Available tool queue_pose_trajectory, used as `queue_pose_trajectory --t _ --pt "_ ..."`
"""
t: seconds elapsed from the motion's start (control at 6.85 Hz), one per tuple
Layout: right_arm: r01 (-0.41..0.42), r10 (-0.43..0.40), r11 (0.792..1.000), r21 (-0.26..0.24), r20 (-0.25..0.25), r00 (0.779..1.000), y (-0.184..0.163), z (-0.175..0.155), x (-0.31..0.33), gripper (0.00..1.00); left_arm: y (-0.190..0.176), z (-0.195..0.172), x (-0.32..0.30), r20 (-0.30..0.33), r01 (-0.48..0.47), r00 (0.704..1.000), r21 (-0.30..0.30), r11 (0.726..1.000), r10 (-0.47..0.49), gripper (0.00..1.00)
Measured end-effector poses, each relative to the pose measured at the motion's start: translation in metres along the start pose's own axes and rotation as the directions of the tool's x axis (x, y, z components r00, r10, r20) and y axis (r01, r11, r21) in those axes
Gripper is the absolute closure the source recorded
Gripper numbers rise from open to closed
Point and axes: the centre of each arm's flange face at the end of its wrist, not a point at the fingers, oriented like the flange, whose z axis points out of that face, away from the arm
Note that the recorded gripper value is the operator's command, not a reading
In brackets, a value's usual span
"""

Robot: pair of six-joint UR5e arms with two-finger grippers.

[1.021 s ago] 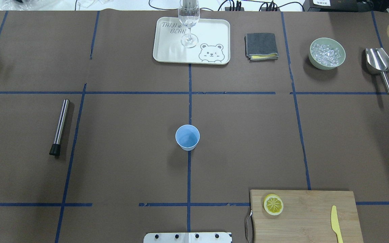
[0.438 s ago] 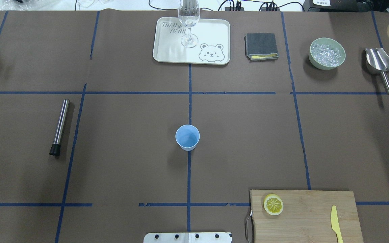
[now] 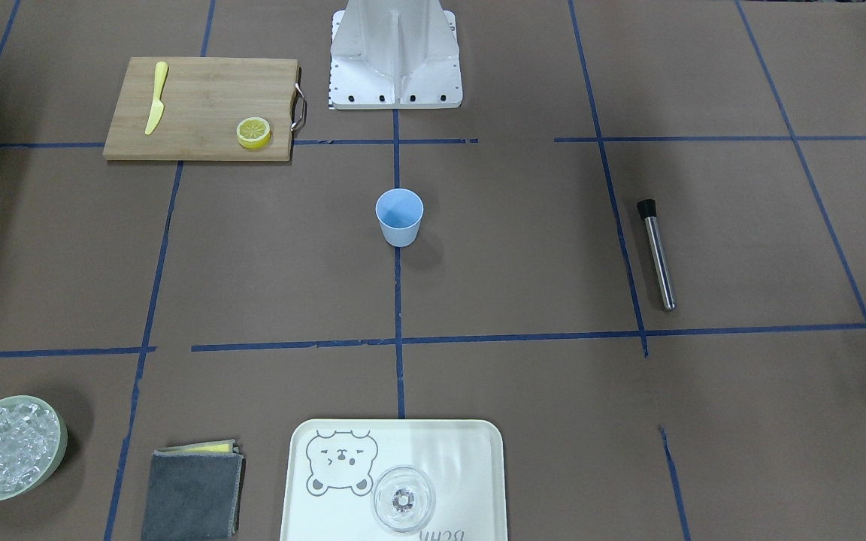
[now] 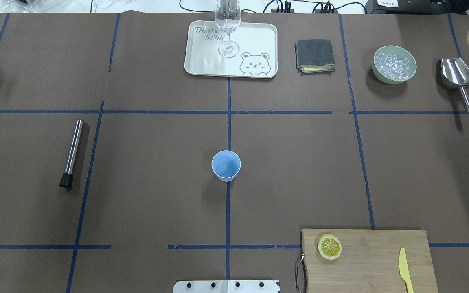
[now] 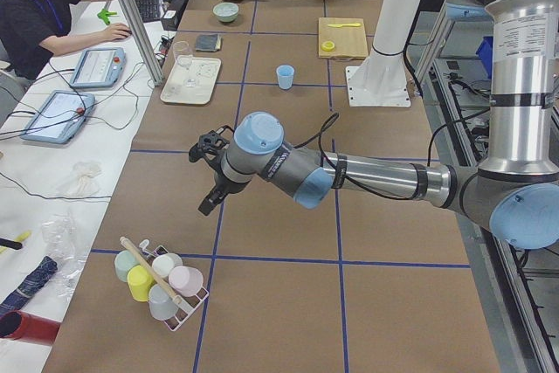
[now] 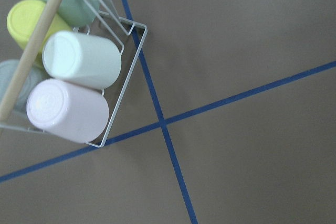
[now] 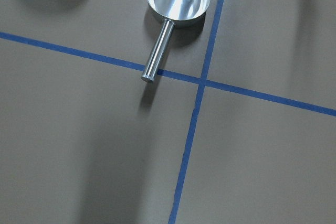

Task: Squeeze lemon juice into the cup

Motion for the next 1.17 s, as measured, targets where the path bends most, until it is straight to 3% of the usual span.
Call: queue_pose_trajectory --t 0.29,0.44,0.73,1.02,1.17 --pt "-0.054 0.053 0.998 0.013 0.018 0.998 -0.005 -0.003 -0.005 0.0 -0.012 -0.002 0.007 -0.011 0.038 0.999 0.084 0.996 -0.037 0.0" --pt "-0.047 0.046 0.999 0.024 0.03 0.998 -0.01 -0.005 -0.01 0.0 -0.016 0.003 0.018 -0.027 0.034 0.999 0.086 0.996 -0.032 0.0" --pt "-0.034 0.031 0.998 0.057 0.052 0.998 -0.023 -0.004 -0.03 0.0 -0.022 0.023 0.042 -0.072 0.032 0.997 0.058 0.998 -0.028 0.0" --pt "-0.097 0.089 0.992 0.081 0.103 0.991 -0.037 0.013 -0.076 0.0 -0.026 0.054 0.077 -0.118 0.123 0.985 0.002 0.992 -0.122 0.0" --pt "-0.13 0.12 0.988 0.081 0.126 0.985 -0.04 0.026 -0.106 0.0 -0.027 0.068 0.09 -0.109 0.157 0.981 -0.018 0.987 -0.158 0.0"
